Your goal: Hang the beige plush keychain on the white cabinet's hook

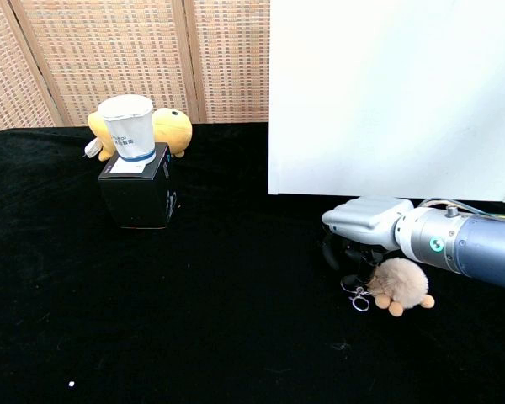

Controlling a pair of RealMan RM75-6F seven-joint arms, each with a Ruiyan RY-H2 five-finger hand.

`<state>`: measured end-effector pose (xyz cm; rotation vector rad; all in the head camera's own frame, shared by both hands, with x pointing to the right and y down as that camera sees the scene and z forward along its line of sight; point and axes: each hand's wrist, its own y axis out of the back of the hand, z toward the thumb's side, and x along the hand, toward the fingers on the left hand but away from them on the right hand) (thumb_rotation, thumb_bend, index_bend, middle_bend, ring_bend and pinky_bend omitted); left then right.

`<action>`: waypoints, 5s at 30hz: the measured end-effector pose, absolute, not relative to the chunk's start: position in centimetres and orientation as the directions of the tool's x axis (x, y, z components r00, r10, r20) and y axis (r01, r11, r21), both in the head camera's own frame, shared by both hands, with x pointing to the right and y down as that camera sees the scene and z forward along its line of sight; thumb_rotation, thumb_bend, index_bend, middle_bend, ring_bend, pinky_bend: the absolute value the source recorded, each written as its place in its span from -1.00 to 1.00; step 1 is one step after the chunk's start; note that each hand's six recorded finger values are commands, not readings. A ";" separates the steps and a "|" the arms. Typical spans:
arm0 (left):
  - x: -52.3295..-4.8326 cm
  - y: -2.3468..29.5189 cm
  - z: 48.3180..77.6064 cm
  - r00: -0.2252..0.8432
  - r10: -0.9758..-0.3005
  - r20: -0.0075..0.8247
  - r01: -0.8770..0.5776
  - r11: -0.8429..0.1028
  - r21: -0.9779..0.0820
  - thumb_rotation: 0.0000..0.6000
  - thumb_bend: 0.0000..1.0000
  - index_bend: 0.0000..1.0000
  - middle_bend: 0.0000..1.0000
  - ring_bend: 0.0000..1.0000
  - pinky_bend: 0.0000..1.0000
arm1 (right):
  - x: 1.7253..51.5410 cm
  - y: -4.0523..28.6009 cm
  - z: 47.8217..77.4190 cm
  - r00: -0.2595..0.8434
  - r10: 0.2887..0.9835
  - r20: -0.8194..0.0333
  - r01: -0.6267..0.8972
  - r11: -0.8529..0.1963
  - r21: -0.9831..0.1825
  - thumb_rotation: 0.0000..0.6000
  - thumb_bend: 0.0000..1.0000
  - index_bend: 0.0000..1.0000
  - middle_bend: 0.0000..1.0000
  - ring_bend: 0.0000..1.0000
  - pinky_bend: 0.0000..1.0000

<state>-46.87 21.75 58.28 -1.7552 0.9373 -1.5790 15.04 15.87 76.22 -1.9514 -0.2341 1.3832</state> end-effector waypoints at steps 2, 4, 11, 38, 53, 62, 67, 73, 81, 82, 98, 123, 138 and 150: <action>-46.9 21.7 58.3 0.047 -0.817 0.574 -0.114 -0.575 -0.810 1.00 -1.00 -1.00 -1.00 -1.00 -1.00 | 15.0 15.8 76.2 0.408 0.525 -0.747 -0.247 -0.724 -0.644 1.00 0.05 0.11 0.80 0.79 1.00; -46.9 21.7 58.2 0.048 -0.817 0.574 -0.114 -0.575 -0.810 1.00 -1.00 -1.00 -1.00 -1.00 -1.00 | 14.9 15.9 76.2 0.408 0.525 -0.747 -0.248 -0.724 -0.644 1.00 0.06 0.11 0.80 0.79 1.00; -46.9 21.7 58.2 0.048 -0.818 0.573 -0.117 -0.575 -0.810 1.00 -1.00 -1.00 -1.00 -1.00 -1.00 | 14.8 16.0 76.4 0.405 0.519 -0.753 -0.251 -0.729 -0.637 1.00 0.09 0.11 0.80 0.79 1.00; -46.8 21.8 58.3 0.052 -0.814 0.578 -0.118 -0.580 -0.806 1.00 -1.00 -1.00 -1.00 -1.00 -1.00 | 15.4 16.6 77.2 0.395 0.503 -0.769 -0.282 -0.730 -0.623 1.00 0.11 0.17 0.82 0.79 1.00; -46.6 21.9 58.4 0.057 -0.811 0.582 -0.115 -0.584 -0.803 1.00 -1.00 -1.00 -1.00 -1.00 -1.00 | 14.7 16.1 76.0 0.470 0.540 -0.698 -0.206 -0.702 -0.682 1.00 0.17 0.45 0.85 0.80 1.00; -46.3 22.1 58.3 0.071 -0.809 0.583 -0.116 -0.587 -0.801 1.00 -1.00 -1.00 -1.00 -1.00 -1.00 | 15.0 15.2 72.6 0.550 0.605 -0.576 -0.085 -0.646 -0.759 1.00 0.17 0.48 0.85 0.80 1.00; -46.1 22.2 58.1 0.081 -0.811 0.580 -0.117 -0.586 -0.802 1.00 -1.00 -1.00 -1.00 -1.00 -1.00 | 15.7 14.5 69.3 0.593 0.651 -0.474 -0.030 -0.570 -0.821 1.00 0.17 0.49 0.85 0.80 1.00; -45.7 22.5 57.9 0.100 -0.812 0.576 -0.116 -0.584 -0.803 1.00 -1.00 -1.00 -1.00 -1.00 -1.00 | 17.1 13.9 64.4 0.641 0.686 -0.344 0.018 -0.462 -0.887 1.00 0.17 0.49 0.85 0.80 1.00; -45.6 22.6 57.7 0.105 -0.814 0.571 -0.115 -0.580 -0.806 1.00 -1.00 -1.00 -1.00 -1.00 -1.00 | 18.3 12.7 59.3 0.661 0.718 -0.218 0.033 -0.319 -0.947 1.00 0.17 0.50 0.85 0.80 1.00; -45.6 22.6 57.7 0.106 -0.814 0.571 -0.114 -0.580 -0.807 1.00 -1.00 -1.00 -1.00 -1.00 -1.00 | 18.5 12.4 58.8 0.660 0.722 -0.206 0.034 -0.302 -0.953 1.00 0.17 0.50 0.85 0.80 1.00; -45.4 22.8 57.6 0.107 -0.814 0.570 -0.113 -0.580 -0.807 1.00 -1.00 -1.00 -1.00 -1.00 -1.00 | 22.5 7.8 49.5 0.611 0.785 0.103 0.082 0.066 -0.994 1.00 0.17 0.56 0.86 0.81 1.00; -45.4 22.9 57.7 0.105 -0.814 0.572 -0.109 -0.581 -0.807 1.00 -1.00 -1.00 -1.00 -1.00 -1.00 | 25.4 5.5 50.4 0.569 0.818 0.081 -0.239 0.259 -0.936 1.00 0.18 0.56 0.86 0.81 1.00; -45.4 22.9 57.7 0.107 -0.814 0.570 -0.108 -0.580 -0.808 1.00 -1.00 -1.00 -1.00 -1.00 -1.00 | 25.4 4.3 50.7 0.554 0.829 0.074 -0.290 0.276 -0.916 1.00 0.17 0.56 0.86 0.81 1.00; -45.4 22.8 57.7 0.105 -0.815 0.570 -0.109 -0.580 -0.808 1.00 -1.00 -1.00 -1.00 -1.00 -1.00 | 25.3 3.8 50.8 0.539 0.840 0.070 -0.301 0.269 -0.915 1.00 0.17 0.54 0.86 0.81 1.00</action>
